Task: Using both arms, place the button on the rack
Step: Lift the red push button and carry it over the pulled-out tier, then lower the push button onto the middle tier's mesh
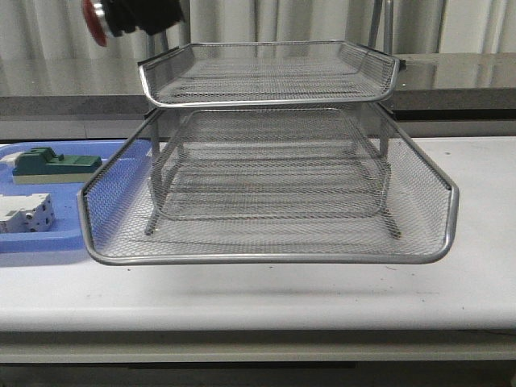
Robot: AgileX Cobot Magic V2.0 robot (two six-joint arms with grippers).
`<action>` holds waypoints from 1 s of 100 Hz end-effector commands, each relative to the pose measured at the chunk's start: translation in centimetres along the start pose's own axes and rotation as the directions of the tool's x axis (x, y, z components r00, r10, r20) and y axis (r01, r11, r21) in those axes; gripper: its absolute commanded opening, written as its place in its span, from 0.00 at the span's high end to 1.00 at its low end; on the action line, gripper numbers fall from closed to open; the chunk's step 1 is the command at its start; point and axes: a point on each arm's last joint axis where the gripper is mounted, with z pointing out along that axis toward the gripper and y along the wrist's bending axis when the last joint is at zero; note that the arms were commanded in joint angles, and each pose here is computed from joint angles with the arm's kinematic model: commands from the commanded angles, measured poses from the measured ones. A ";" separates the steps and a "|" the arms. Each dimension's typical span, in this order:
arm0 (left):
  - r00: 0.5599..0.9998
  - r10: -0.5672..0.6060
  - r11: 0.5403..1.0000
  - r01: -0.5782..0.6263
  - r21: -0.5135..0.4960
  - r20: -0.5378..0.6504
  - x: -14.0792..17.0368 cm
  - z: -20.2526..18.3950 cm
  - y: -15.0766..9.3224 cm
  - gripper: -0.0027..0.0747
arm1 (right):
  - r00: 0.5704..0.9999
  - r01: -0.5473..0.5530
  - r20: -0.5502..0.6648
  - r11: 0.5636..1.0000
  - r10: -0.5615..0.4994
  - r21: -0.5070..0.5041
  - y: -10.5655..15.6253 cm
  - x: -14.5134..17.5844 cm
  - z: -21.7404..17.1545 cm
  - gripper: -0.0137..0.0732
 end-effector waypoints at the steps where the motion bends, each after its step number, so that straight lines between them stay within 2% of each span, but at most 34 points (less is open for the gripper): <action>1: 0.998 0.016 0.999 -0.019 0.047 0.061 -1.1 -1.7 -1.9 0.99 | 0.996 0.003 0.086 1.000 -0.004 0.015 -0.2 -1.1 -0.8 0.92; 16: 0.997 0.048 0.988 -0.057 0.142 0.063 -2.7 0.5 -4.1 0.99 | 0.996 0.003 0.086 1.000 -0.004 0.015 -0.2 -1.1 -0.8 0.92; 37: 0.996 0.084 0.974 -0.090 0.208 0.038 -4.1 4.0 -5.9 0.99 | 0.996 0.003 0.086 1.000 -0.004 0.015 -0.2 -1.1 -0.8 0.92; 51: 0.998 0.053 0.961 -0.062 0.269 0.043 -4.6 5.8 -6.3 0.99 | 0.996 0.003 0.086 1.000 -0.004 0.015 -0.2 -1.1 -0.8 0.92; 84: 0.998 0.062 0.959 -0.060 0.276 0.005 -4.4 7.2 -6.2 0.99 | 0.996 0.003 0.086 1.000 -0.004 0.015 -0.2 -1.1 -0.8 0.92; 91: 0.998 0.066 0.958 -0.062 0.281 -0.005 -4.3 7.3 -6.2 0.96 | 0.996 0.003 0.086 1.000 -0.004 0.015 -0.2 -1.1 -0.8 0.92; 100: 0.997 0.074 0.955 -0.066 0.289 -0.015 -4.2 7.3 -6.3 0.86 | 0.996 0.003 0.086 1.000 -0.004 0.015 -0.2 -1.1 -0.8 0.92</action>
